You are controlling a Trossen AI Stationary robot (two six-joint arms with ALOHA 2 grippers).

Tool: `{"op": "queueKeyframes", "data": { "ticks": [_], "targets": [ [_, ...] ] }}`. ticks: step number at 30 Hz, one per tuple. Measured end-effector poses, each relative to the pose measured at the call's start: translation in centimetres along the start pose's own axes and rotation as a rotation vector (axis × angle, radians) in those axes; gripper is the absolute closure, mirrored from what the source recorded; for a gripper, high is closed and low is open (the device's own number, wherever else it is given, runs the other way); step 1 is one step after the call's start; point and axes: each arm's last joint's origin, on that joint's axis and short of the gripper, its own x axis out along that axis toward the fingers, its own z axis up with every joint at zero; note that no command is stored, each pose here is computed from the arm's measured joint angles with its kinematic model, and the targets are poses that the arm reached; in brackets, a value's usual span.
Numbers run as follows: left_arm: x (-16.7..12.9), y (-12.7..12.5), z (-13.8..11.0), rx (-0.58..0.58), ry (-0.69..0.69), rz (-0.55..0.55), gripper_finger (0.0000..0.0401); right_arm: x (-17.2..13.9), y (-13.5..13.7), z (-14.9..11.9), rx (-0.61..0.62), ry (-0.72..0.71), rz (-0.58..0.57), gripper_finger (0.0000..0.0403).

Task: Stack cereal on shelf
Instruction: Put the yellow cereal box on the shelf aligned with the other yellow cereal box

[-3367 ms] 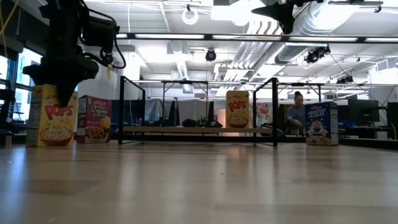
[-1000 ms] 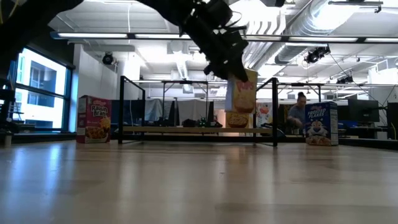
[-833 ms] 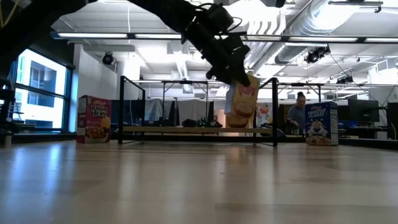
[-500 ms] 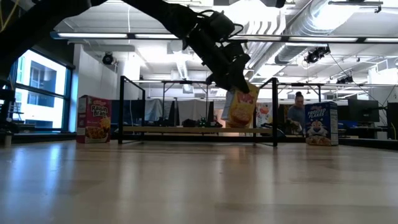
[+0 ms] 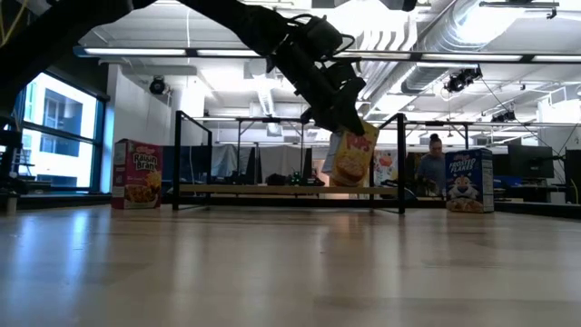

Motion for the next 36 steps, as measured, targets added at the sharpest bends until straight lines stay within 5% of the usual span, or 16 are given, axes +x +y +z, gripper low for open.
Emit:
{"op": "queueKeyframes", "data": {
  "ticks": [17, 28, 36],
  "targets": [
    [-0.04, 0.01, -0.26, 0.016, 0.028, -0.058, 0.0212, 0.00, -0.07, 0.04, -0.003, -0.013, -0.024, 0.0153],
    [-0.06, 0.29, -0.71, 0.021, 0.074, -0.054, 0.0126, 0.00, -0.11, 0.06, -0.027, -0.019, -0.037, 0.0153],
    [-0.84, 0.60, 0.12, 0.019, 0.026, -0.049, 0.0111, 0.00, -0.11, 0.06, -0.028, -0.019, -0.037, 0.0153]
  ]
}}
